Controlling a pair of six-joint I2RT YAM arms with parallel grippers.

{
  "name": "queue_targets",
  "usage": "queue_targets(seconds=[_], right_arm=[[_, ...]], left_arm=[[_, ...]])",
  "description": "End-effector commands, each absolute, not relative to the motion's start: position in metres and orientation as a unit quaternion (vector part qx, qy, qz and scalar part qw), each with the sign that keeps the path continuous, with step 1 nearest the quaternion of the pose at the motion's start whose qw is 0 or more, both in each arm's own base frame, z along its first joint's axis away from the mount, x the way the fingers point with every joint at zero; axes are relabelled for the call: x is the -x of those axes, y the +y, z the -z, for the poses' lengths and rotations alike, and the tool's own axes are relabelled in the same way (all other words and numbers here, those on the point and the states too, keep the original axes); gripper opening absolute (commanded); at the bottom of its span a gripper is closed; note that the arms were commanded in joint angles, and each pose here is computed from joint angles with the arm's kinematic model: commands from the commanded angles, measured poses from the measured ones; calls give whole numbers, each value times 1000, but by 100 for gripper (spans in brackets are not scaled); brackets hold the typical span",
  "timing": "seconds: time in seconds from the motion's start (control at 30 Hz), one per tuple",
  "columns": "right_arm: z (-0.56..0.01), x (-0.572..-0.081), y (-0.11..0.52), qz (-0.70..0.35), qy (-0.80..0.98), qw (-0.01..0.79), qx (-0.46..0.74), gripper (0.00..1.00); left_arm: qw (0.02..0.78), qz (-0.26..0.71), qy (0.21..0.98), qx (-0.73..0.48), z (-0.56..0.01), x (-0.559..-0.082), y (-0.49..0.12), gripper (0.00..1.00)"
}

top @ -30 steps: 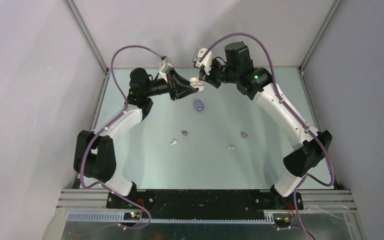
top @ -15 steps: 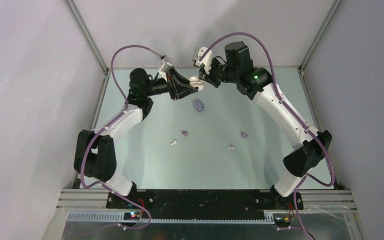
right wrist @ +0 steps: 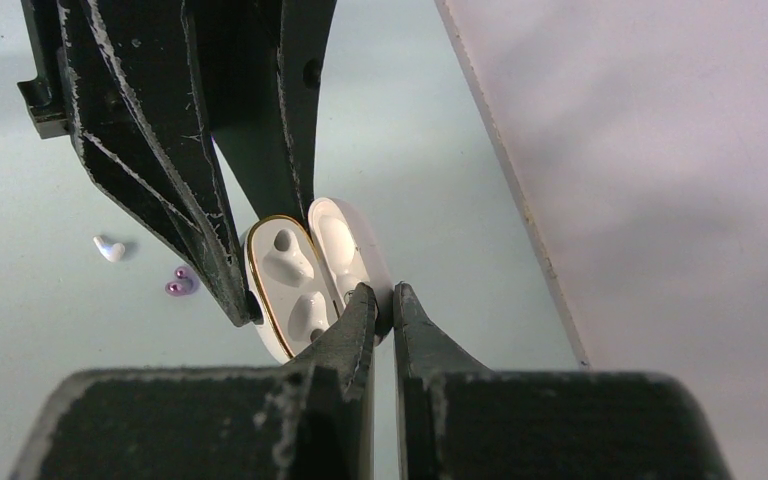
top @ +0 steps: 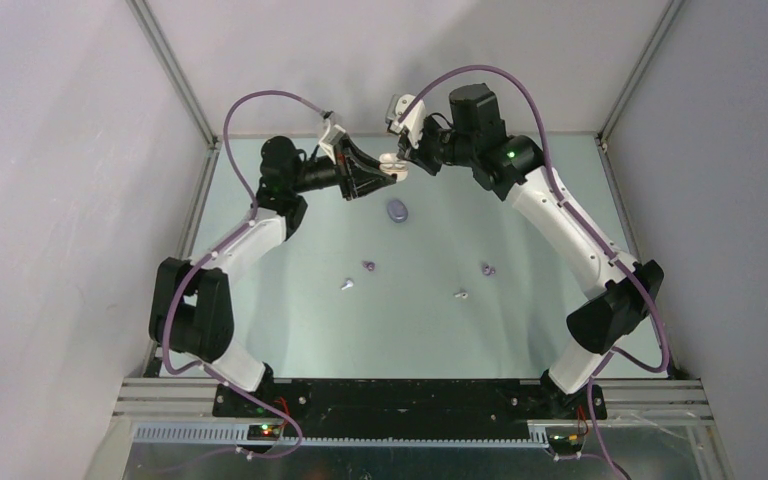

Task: Insert the wireless bluetooth earbuds into the charging case
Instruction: Pass from the right arm to the left, then adjust the right earbud at the center of the board.

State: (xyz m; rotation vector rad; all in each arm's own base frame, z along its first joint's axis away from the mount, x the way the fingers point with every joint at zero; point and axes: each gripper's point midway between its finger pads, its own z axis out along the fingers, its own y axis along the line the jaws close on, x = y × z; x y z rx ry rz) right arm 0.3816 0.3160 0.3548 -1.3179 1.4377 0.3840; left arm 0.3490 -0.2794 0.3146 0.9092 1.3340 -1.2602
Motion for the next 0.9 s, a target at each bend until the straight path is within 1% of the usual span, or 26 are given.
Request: queue_targets(seconds=[0.0,0.03,0.07,0.1,0.13,0.17,0.27,0.37,0.43,0.47,0.5,0.53,0.57,0.6,0.73,0.77,0.87], right_arm=[[-384,-373,316,-161,586,576,546,12],[-386,-371,315,-162,588,577,543,23],[-390,-367,311,-162,589,578,541,28],[-398,-362,308,-161,585,583,540,38],[-398,-358,304,-162,587,579,542,42],[-407,-352,300,-162,582,585,541,48],[-416,-334,287,-183,588,577,536,56],[-415,-316,275,-209,606,561,525,57],[-398,-308,266,-229,624,535,521,55],[-375,-311,257,-231,644,513,518,53],[-368,-305,252,-240,647,505,518,51],[-340,-308,241,-244,674,481,506,49],[-335,-308,232,-257,686,476,486,48],[-310,-305,227,-268,709,449,473,46],[-242,-304,201,-294,814,359,349,36],[-231,-304,196,-293,837,344,309,34],[-176,-284,182,-280,884,270,258,31]], left_arm=[[540,520,541,-381,-325,-354,-281,2],[539,520,541,-381,-324,-354,-280,1],[540,520,539,-384,-324,-353,-279,0],[542,519,537,-386,-324,-353,-278,0],[540,520,534,-390,-324,-351,-277,0],[541,520,533,-392,-323,-351,-276,0],[538,523,530,-395,-324,-348,-274,0],[540,521,528,-398,-327,-345,-269,0],[540,520,530,-396,-327,-344,-265,0],[537,521,534,-394,-324,-343,-263,0],[540,519,534,-393,-326,-342,-261,0],[541,518,536,-390,-325,-340,-259,0],[542,517,538,-387,-325,-340,-258,0],[542,517,541,-382,-325,-338,-255,0],[550,515,558,-349,-327,-336,-246,0],[553,513,563,-338,-327,-337,-245,0],[554,509,576,-321,-324,-332,-239,0]])
